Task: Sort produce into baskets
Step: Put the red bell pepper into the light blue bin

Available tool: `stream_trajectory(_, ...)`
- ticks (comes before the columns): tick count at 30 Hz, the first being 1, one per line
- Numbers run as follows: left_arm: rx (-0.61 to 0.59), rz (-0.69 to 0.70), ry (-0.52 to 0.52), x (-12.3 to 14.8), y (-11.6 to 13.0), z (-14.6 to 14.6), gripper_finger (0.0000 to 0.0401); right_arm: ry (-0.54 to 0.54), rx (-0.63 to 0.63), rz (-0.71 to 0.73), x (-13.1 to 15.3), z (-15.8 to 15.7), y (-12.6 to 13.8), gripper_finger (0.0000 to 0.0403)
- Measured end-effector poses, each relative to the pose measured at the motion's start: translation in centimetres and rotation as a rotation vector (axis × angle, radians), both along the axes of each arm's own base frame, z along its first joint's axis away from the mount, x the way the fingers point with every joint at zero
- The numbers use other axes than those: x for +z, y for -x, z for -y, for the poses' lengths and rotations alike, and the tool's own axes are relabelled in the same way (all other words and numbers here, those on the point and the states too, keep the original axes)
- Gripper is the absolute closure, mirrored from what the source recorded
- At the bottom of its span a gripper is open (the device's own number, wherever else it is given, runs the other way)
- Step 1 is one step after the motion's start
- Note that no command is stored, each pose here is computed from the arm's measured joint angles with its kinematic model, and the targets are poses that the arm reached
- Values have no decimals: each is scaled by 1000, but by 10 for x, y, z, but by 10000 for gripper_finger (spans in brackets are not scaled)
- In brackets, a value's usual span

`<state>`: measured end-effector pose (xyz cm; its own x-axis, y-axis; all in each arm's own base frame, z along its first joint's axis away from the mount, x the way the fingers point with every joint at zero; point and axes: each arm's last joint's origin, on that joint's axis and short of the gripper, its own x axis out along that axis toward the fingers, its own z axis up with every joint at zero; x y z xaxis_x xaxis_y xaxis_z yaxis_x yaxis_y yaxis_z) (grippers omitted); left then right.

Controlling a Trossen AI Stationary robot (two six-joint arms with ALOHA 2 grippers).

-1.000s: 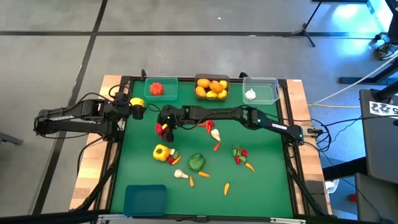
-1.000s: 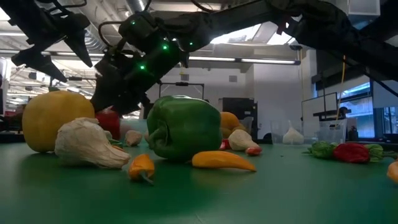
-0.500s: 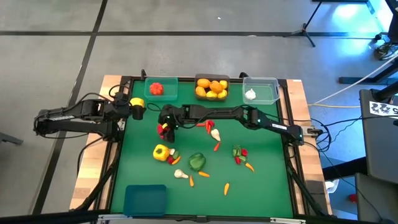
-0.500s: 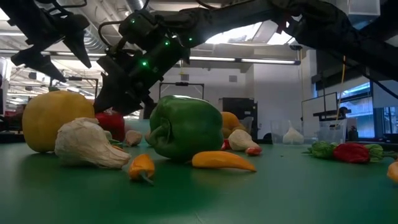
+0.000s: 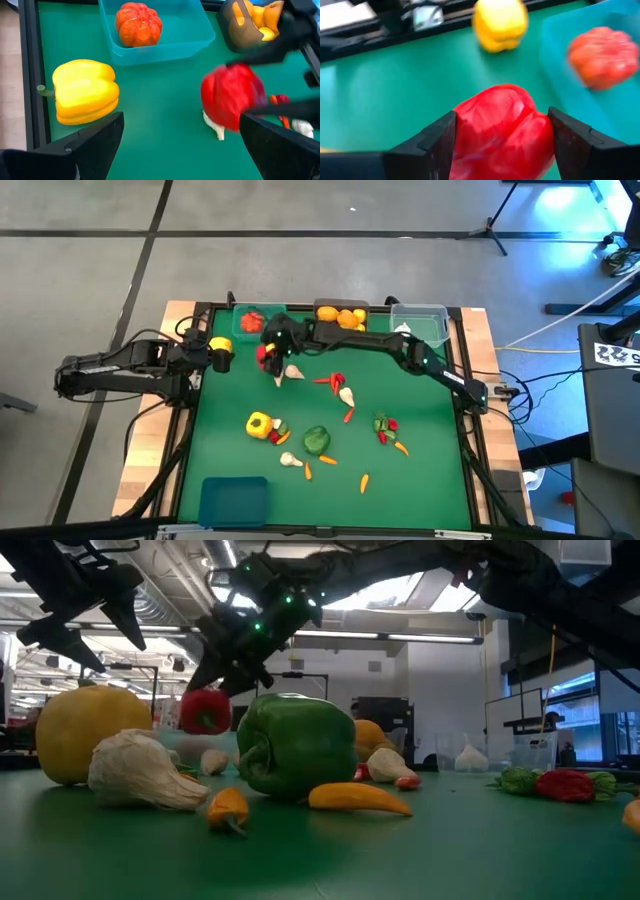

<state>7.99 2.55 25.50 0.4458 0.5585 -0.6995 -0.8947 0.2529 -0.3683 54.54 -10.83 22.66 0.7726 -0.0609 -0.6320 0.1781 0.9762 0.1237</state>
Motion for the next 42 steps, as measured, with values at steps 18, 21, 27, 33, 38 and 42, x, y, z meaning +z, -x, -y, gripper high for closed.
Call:
stream_trajectory(18,15,-1,-17,0,0,-1,13,-63,-237,213,16,97,17,155)
stream_trajectory(21,21,-1,-23,0,0,-1,13,-41,-269,196,14,103,20,155)
stream_trajectory(27,28,2,-26,0,0,-1,13,-44,-282,183,13,111,24,155)
stream_trajectory(33,36,8,-22,0,0,-1,13,-25,-303,182,14,112,25,137)
stream_trajectory(38,36,8,-22,1,0,-1,13,-28,-306,182,14,117,27,91)
stream_trajectory(42,36,8,-22,1,0,-1,13,-27,-315,182,14,122,29,61)
